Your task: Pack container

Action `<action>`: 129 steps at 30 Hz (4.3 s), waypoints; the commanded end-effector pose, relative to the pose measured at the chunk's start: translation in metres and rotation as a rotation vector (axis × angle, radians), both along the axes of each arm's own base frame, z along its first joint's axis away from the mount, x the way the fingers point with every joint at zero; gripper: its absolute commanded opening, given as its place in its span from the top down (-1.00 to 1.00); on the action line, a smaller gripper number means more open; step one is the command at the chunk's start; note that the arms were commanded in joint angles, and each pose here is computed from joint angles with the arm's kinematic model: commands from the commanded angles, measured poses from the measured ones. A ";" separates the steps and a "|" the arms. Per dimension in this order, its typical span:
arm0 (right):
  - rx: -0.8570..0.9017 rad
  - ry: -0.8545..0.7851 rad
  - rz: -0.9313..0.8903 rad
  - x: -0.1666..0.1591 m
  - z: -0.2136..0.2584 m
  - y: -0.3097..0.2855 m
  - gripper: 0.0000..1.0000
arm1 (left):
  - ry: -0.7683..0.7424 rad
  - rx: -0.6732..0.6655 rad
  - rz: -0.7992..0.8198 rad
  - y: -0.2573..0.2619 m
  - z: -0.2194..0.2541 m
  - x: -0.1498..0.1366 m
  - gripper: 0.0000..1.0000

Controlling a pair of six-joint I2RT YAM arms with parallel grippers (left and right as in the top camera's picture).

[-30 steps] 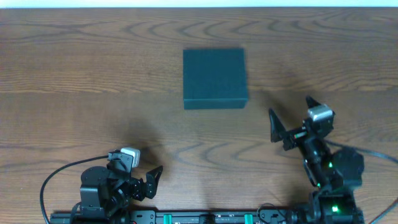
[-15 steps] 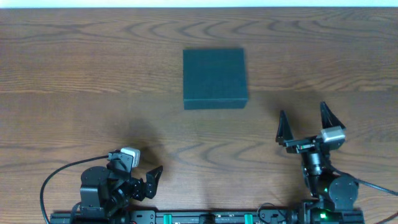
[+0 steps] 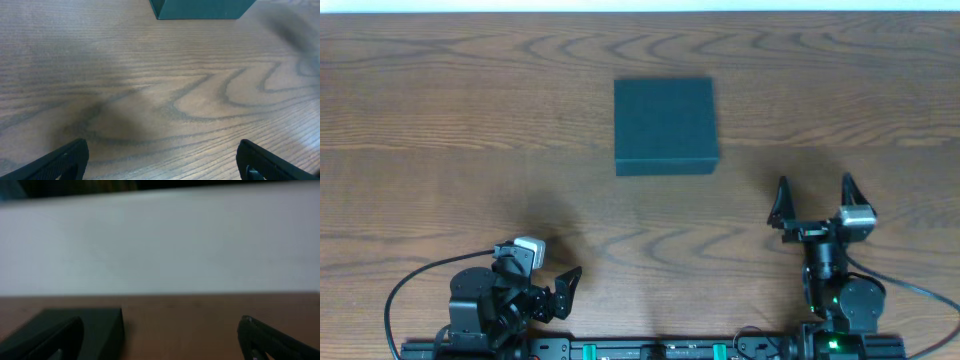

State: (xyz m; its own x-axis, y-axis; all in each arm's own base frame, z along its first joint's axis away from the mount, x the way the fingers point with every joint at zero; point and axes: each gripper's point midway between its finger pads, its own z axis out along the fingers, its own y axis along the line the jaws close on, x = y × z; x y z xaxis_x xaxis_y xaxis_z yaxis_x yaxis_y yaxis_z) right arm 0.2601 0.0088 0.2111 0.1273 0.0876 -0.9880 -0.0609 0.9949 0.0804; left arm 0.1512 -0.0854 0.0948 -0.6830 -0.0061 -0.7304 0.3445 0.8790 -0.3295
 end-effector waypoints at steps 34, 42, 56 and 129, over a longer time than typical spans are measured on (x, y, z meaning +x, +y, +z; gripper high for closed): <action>0.044 0.469 -0.063 -0.010 -0.114 -0.011 -0.99 | -0.041 0.045 0.028 0.008 0.002 0.007 -0.91; 0.044 0.469 -0.063 -0.010 -0.114 -0.011 -0.98 | -0.898 0.302 0.076 0.026 0.162 0.069 -0.90; 0.044 0.469 -0.063 -0.010 -0.114 -0.011 -0.99 | -1.273 0.340 0.346 0.058 0.193 0.068 -0.90; 0.044 0.469 -0.063 -0.010 -0.114 -0.011 -0.98 | -0.571 0.151 0.409 0.069 0.042 0.092 -0.90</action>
State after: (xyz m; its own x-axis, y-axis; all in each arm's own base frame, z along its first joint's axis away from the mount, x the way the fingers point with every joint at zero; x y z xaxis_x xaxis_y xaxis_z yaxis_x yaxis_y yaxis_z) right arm 0.2502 0.0017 0.0985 -0.3232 0.1217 -0.9385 0.0310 0.9925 0.1180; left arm 0.2448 -0.0174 0.1516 -0.1057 -0.0392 -0.9936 0.0710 0.9964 -0.0468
